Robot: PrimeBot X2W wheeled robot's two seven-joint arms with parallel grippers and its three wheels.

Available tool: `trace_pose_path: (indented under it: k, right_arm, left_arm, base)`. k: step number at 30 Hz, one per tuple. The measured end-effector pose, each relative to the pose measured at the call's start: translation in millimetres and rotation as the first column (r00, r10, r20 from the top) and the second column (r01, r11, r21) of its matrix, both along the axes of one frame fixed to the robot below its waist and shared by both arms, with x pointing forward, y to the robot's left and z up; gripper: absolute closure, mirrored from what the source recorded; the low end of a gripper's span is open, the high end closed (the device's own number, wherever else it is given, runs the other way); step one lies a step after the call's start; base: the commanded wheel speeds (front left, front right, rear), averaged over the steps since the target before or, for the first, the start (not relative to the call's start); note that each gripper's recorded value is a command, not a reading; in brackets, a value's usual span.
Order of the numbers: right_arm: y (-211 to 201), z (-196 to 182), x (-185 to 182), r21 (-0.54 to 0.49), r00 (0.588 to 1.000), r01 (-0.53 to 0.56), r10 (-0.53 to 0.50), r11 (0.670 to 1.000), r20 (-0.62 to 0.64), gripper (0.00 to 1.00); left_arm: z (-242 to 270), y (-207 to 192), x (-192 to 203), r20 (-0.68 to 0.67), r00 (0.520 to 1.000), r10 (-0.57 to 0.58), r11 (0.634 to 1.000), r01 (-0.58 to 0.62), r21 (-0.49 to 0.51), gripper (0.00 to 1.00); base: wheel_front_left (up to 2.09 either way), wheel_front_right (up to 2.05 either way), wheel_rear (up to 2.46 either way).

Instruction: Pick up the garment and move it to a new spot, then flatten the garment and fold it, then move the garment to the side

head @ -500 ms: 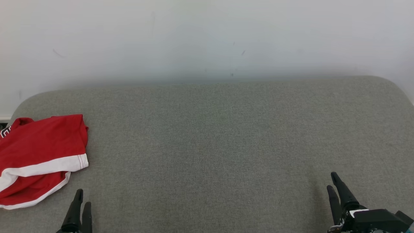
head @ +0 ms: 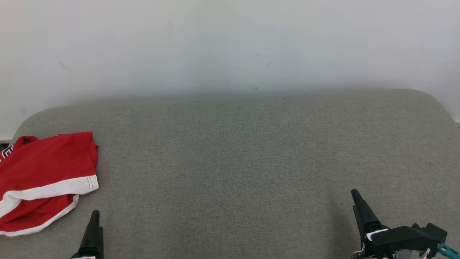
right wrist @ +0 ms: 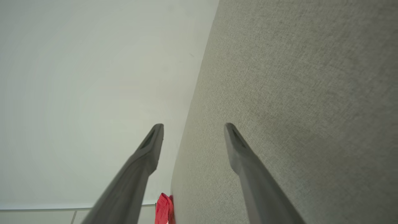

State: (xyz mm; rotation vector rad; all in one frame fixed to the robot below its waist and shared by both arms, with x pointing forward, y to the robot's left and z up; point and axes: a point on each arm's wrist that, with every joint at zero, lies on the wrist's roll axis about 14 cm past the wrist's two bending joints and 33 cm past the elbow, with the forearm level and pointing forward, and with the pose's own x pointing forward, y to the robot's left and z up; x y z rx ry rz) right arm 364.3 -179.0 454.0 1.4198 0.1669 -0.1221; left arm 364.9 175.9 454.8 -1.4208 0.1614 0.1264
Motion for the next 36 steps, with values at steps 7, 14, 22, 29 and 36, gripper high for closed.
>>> trace_pose_path:
  k: [7, 14, 22, 29, 36]
  right_arm:
    - [3.9, 0.4, 1.8, -0.124, 0.999, -0.032, 0.030, 0.992, -0.022, 0.00]
    - [6.1, 3.0, 2.4, -0.278, 0.998, -0.068, 0.063, 0.958, -0.028, 0.00]
    - [11.6, 6.7, 4.1, -0.389, 0.996, -0.091, 0.088, 0.917, -0.026, 0.00]
    - [17.2, 9.6, 4.9, -0.479, 0.994, -0.103, 0.106, 0.872, -0.021, 0.00]
    - [20.7, 10.7, 4.0, -0.565, 0.992, -0.112, 0.121, 0.817, -0.021, 0.00]
  left_arm:
    - [1.2, -1.6, -0.1, -0.009, 1.000, -0.016, 0.994, 0.017, 0.109, 0.00]
    - [4.7, -3.5, -0.4, -0.011, 0.999, -0.048, 0.965, 0.049, 0.258, 0.00]
    - [8.0, -5.6, -1.6, -0.008, 0.998, -0.069, 0.922, 0.066, 0.382, 0.00]
    - [11.8, -7.5, -2.7, -0.001, 0.997, -0.081, 0.873, 0.071, 0.483, 0.00]
    - [15.9, -9.3, -3.7, 0.007, 0.996, -0.093, 0.819, 0.073, 0.569, 0.00]
  base:
    - [0.00, 0.00, 0.00]
    - [0.00, 0.00, 0.00]
    - [0.00, 0.00, 0.00]
    - [0.00, 0.00, 0.00]
    - [0.00, 0.00, 0.00]
